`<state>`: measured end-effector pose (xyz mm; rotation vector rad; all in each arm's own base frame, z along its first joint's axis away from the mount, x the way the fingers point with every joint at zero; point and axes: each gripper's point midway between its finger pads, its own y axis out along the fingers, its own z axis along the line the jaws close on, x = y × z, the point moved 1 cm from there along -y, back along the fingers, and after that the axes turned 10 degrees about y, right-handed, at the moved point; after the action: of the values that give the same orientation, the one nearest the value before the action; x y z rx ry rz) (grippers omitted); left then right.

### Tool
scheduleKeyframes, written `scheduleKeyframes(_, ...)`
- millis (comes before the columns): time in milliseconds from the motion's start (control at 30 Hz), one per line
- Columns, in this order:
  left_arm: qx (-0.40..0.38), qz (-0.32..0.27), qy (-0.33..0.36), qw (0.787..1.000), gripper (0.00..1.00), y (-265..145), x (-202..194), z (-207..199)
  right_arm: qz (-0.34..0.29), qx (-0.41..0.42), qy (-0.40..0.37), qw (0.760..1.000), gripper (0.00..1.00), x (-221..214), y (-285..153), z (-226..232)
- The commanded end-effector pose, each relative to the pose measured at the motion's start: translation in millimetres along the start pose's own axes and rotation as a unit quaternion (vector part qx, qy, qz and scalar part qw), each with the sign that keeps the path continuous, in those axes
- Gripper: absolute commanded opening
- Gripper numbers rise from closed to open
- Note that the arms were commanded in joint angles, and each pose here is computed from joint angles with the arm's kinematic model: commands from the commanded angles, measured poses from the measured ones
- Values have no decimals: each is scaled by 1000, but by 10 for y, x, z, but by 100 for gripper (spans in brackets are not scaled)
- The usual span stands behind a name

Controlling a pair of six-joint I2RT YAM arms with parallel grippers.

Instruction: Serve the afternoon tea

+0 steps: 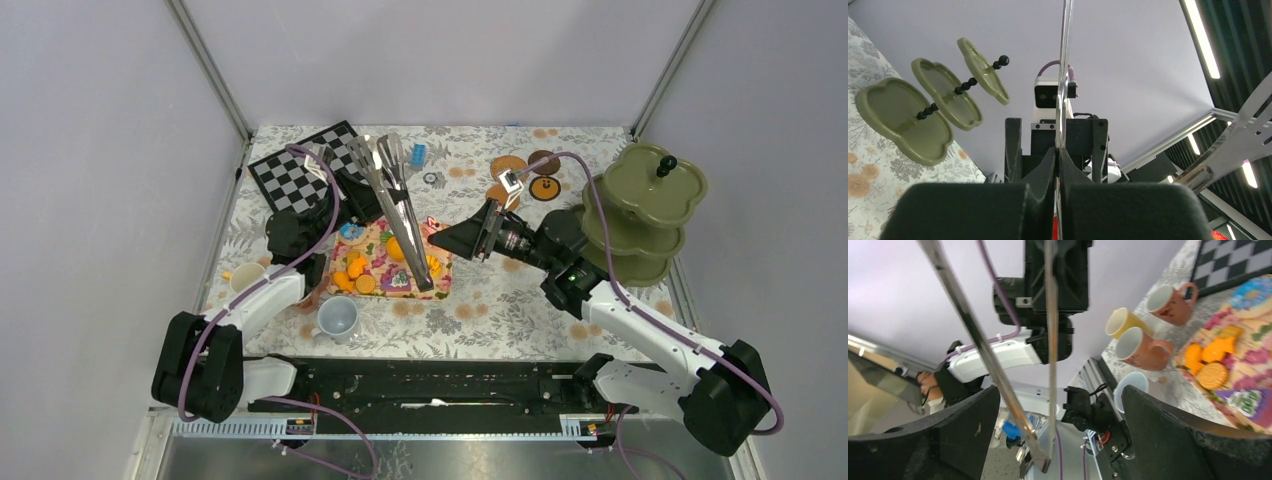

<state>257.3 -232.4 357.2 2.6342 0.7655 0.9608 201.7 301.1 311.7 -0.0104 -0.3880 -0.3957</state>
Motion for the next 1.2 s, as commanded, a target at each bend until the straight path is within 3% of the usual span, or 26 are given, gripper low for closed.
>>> scheduleKeyframes(0,-37,-49,34,998,0,-33,156,-298,-4,105,-44,994,98,-58,76,504)
scheduleKeyframes(500,59,-96,44,993,0,-51,258,-23,-63,114,-78,988,98,-15,455,567)
scheduleKeyframes(1167,66,-110,30,991,0,-45,209,82,-110,147,-53,982,74,147,522,652)
